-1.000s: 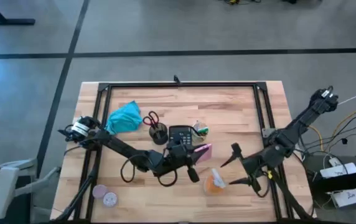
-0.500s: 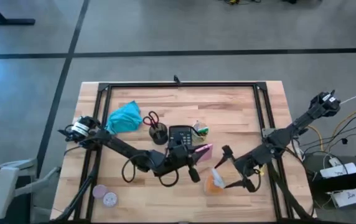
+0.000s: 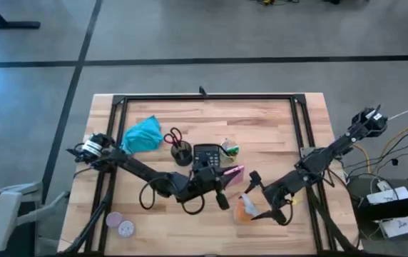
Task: Apply microfiber cloth
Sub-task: Spray the back and front of the cellphone with the orange spray bottle
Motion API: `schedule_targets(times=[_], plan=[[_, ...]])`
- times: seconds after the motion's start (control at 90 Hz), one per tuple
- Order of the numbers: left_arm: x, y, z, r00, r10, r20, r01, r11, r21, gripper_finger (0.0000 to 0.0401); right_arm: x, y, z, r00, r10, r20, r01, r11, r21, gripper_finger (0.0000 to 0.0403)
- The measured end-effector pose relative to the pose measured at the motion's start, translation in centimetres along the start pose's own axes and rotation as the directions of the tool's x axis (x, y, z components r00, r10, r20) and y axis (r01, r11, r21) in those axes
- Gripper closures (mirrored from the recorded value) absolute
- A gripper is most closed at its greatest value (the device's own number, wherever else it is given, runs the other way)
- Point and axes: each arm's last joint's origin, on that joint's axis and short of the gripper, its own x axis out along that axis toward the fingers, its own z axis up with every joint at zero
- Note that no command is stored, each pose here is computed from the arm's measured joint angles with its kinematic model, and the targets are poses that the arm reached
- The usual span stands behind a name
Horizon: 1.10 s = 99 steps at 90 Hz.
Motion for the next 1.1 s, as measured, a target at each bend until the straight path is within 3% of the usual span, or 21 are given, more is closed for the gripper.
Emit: schedule_targets(times=[0.189,0.511,0.756,0.944,1.1], plan=[[0.1,-0.1,0.4,1.0,0.004,0.008,-0.004,1.0,0.01,0.0389,0.0,-0.1,0.0,1.0,-0.001,0.004,0.001,1.0,-0.019,0.0041],[-1.6,-1.0,1.6,0.991,0.135,0.001,-0.135,0.988,0.072,0.0389,0.1,0.0,0.0,1.0,0.0,0.01,0.001,1.0,-0.029,0.0041],[-1.9,-1.2,1.6,0.984,0.176,-0.008,-0.176,0.984,0.039,0.0389,0.1,-0.1,0.3,0.999,-0.003,0.032,0.004,0.999,-0.041,0.0052],[-1.9,-1.1,1.5,0.98,0.201,-0.015,-0.2,0.978,0.053,0.0389,0.2,-0.1,0.2,1.0,-0.01,0.029,0.011,0.999,-0.04,0.0099],[-1.9,-1.0,1.6,0.979,0.204,-0.014,-0.203,0.976,0.076,0.0389,0.2,-0.1,0.1,0.999,-0.029,0.016,0.03,0.999,-0.023,0.0182]])
